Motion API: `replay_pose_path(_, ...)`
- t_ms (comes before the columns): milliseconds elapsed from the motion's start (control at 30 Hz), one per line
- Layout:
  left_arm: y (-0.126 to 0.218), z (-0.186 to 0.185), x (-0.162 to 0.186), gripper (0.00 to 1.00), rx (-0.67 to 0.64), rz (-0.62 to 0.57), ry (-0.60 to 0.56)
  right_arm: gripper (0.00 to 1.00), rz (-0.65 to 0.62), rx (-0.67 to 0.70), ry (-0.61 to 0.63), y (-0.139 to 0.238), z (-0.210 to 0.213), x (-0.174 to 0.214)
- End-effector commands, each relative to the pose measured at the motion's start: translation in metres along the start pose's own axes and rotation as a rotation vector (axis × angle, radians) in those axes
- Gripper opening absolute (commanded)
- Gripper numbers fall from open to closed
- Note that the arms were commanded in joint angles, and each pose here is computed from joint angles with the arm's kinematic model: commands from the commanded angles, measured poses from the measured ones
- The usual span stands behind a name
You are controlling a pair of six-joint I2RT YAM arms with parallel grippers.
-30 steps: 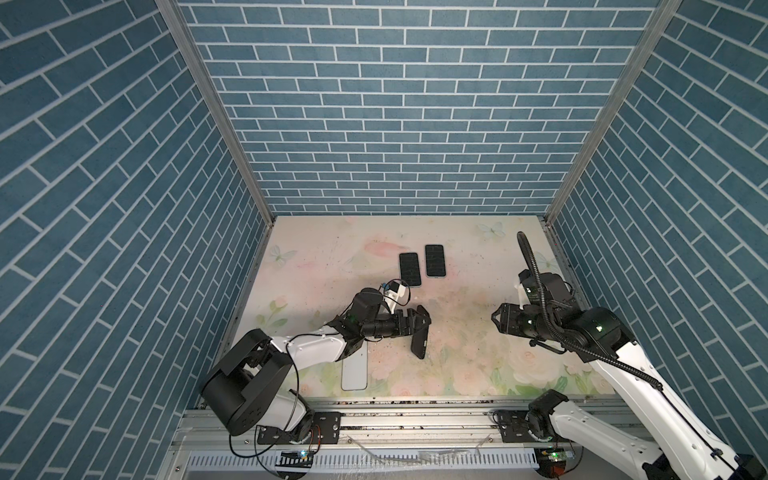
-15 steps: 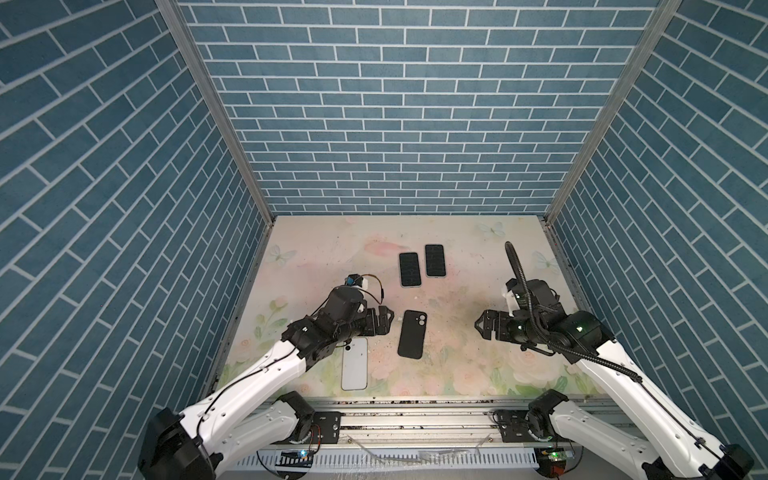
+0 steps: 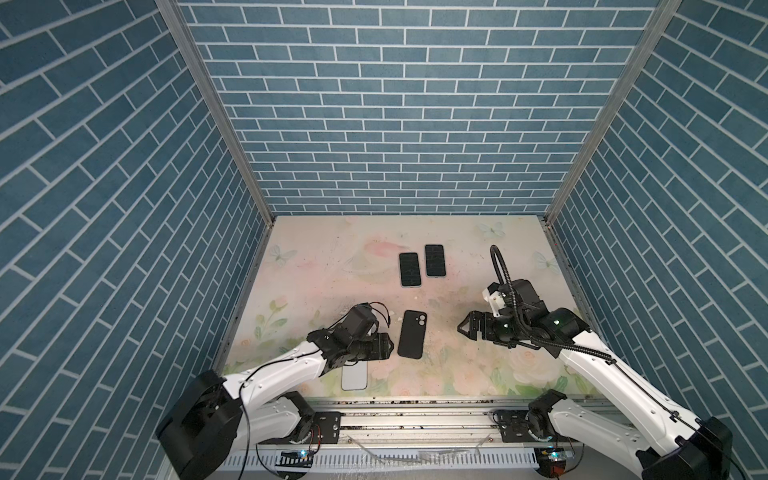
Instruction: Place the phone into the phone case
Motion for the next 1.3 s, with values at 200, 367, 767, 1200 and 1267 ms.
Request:
replay_pose_path(200, -0.036, -0.030, -0.013, 0.80, 0.080, 0.028, -0.037, 0.98, -0.009, -0.021, -0.042, 0.004, -0.007, 0.009)
replay_pose_path(367, -0.052, -0.052, -0.015, 0.80, 0.107, 0.050, -0.071, 0.98, -0.010, -0.019, -0.036, 0.006, -0.004, 0.007)
replay_pose_path(767, -0.053, -0.079, -0.020, 0.80, 0.184, 0.011, -0.098, 0.98, 0.003, -0.014, -0.046, 0.004, -0.003, 0.006)
replay_pose_path(1200, 0.046, 0.006, -0.019, 1.00, -0.312, -0.116, -0.053, 0.93, 0.047, -0.049, -0.095, -0.017, -0.004, 0.007)
replay_pose_path(1267, 0.054, 0.020, -0.008, 1.00, -0.400, -0.101, -0.020, 0.94, 0.047, -0.049, -0.091, -0.018, -0.002, 0.005)
Point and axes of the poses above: each gripper's point midway between its finger pads, its own y axis back along the fingers, its own z axis along the line the jaws close on, x = y × z, the point moved 7 cm from there along y, back along the fingers, and after that the axes turned 11 degrees about -y, right-handed, at the moved point
